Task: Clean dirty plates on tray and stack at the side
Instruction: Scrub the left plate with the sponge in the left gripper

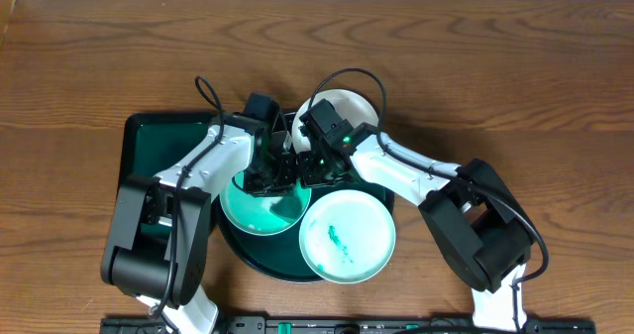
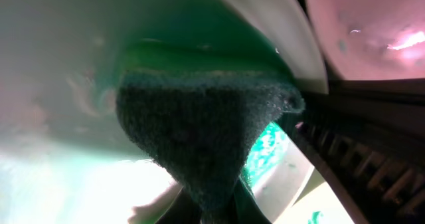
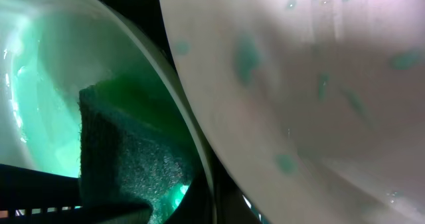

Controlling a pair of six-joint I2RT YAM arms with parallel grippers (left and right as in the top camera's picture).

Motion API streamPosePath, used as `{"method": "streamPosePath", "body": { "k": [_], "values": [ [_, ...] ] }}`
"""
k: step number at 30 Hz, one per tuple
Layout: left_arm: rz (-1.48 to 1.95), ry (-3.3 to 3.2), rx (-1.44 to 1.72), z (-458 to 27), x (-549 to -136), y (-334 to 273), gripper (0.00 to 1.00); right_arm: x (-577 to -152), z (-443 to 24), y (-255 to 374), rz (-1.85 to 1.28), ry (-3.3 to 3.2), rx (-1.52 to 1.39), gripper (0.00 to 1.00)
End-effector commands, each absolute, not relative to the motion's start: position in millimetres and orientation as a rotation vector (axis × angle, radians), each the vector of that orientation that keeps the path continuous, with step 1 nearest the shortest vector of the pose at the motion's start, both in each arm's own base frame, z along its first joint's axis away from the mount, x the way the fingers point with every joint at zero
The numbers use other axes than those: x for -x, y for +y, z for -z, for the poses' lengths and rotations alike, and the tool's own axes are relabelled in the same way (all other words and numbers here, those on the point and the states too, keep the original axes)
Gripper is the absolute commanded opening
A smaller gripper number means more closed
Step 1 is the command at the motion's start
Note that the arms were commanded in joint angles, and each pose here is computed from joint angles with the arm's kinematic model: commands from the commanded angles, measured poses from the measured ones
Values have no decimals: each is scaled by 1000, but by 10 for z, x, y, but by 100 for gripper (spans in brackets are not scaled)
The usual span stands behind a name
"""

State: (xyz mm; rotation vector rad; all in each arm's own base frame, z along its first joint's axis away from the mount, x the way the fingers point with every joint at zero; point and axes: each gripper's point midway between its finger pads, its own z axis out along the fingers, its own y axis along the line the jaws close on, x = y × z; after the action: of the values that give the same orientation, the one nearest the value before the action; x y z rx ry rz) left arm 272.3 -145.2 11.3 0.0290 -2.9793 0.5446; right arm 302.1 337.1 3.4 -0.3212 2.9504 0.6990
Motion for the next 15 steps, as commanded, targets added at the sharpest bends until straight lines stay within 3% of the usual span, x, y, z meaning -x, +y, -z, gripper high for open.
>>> {"method": "streamPosePath", "body": {
  "k": [1,10,15],
  "values": [
    [-626,-2947,55,-36,-2668,-1606,7,-3001,96,3339,-650,2971,332,1],
    [461,-3193,-514,44,-3111,-158,7,-3003,95,3339,-651,2971,331,1],
    [631,-3126,-668,-14,-3003,88,7,-3003,95,3339,-650,2971,331,1]
  ]
}}
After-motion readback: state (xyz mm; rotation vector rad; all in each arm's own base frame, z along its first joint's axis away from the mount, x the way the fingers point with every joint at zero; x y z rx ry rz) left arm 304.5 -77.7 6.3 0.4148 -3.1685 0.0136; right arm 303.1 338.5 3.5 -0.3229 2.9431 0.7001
